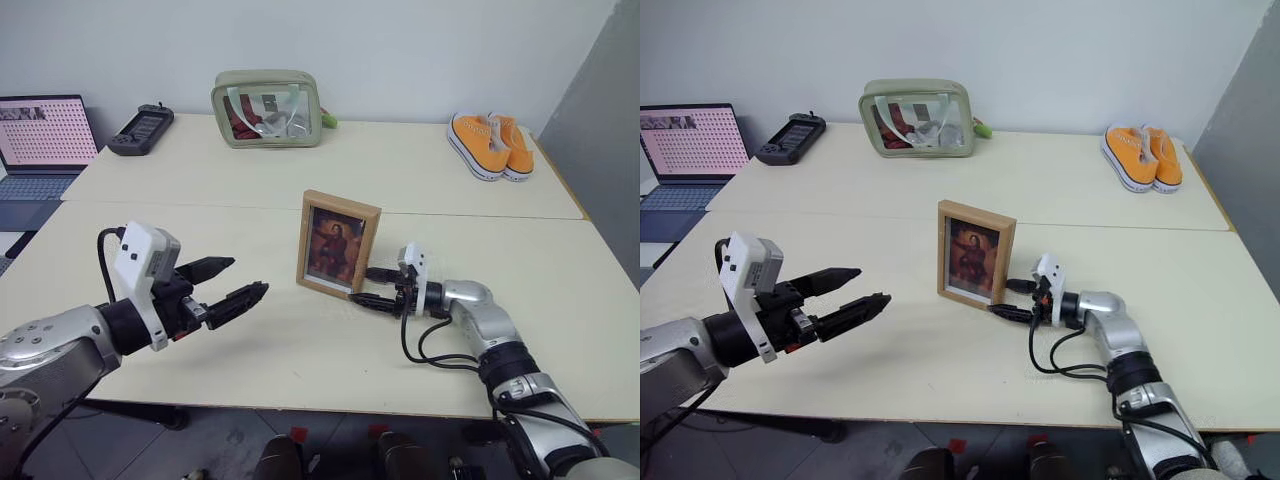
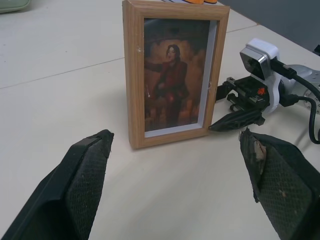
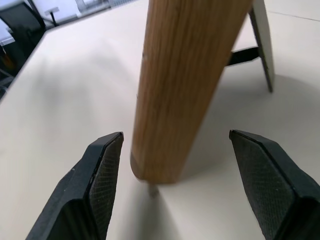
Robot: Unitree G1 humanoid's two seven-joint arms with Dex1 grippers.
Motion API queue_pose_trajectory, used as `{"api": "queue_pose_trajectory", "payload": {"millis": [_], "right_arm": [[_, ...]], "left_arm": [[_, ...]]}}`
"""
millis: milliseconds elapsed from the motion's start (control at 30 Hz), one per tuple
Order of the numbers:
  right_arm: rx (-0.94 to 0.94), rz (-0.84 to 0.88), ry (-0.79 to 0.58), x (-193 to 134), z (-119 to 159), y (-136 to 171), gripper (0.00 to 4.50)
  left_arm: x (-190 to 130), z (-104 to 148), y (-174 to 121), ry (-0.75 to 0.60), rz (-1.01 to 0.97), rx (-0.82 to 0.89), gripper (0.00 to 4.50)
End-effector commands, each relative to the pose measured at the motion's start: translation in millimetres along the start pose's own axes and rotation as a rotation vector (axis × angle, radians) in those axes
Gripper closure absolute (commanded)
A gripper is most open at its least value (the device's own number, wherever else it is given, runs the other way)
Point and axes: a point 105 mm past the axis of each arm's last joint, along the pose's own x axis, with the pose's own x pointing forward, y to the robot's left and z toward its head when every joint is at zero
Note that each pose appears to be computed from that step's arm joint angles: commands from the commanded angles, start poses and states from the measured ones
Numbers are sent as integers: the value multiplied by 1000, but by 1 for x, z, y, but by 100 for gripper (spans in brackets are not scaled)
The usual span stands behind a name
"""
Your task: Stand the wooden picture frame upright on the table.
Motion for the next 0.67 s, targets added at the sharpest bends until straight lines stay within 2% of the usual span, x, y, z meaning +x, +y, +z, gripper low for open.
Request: {"api": "queue_pose_trajectory", "payload": {"millis": [33, 167, 333, 500, 667], "right_arm": [[-186, -101, 62, -26, 19, -12, 94], [-250, -248, 69, -57, 46, -18, 94], [-216, -311, -36, -74, 90, 8, 94], [-174, -344, -71, -77, 102, 24, 94], [-118, -384, -112, -78, 110, 25, 94]], "left_arm": [[2, 9, -4, -37, -47, 6, 17], [6, 12, -5, -55, -72, -5, 17], [12, 10, -9, -61, -114, -16, 17], [18, 5, -12, -40, -138, -10, 17], [24, 5, -4, -38, -106, -2, 17]]}}
